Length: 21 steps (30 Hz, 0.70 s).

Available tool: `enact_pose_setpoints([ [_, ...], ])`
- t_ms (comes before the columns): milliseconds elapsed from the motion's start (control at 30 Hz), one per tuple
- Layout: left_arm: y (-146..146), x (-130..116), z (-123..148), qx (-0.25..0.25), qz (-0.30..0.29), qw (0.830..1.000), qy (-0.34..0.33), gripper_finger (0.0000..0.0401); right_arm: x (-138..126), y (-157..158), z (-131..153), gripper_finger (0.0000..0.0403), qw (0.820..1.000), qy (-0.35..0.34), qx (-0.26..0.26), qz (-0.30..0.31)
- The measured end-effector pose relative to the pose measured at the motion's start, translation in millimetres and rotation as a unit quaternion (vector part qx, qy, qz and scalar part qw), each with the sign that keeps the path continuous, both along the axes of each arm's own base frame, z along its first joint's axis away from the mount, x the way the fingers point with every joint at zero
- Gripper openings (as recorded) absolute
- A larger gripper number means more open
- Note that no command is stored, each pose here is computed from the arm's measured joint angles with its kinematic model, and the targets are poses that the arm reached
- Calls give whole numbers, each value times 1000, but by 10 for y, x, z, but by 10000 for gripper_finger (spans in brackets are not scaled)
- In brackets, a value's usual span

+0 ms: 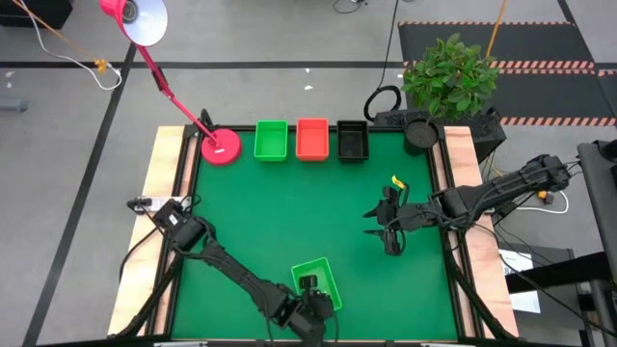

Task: Stack baskets by color
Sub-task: Stack the bottom green basket on top of the green stacked baskets

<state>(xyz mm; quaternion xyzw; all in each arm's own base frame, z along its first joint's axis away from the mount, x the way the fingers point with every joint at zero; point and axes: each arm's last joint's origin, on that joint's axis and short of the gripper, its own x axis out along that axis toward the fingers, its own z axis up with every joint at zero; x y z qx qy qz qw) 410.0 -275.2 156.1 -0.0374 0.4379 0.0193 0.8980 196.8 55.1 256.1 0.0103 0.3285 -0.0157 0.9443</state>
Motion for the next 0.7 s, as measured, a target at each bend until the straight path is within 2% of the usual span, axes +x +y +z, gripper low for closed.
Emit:
enact_pose_setpoints([
  [233,-3,-35,22,19,-17,1000,8,31,1,2,1,196,1000,-1,1,1],
  [300,8,-50,20,32,-25,999,16,9,1,2,1,196,1000,-1,0,1],
  [533,124,-224,164,95,-48,991,81,5,0,2,1,196,1000,0,0,2],
  [700,249,-372,555,145,-70,984,80,8,-5,0,-6,196,1000,4,-2,2],
])
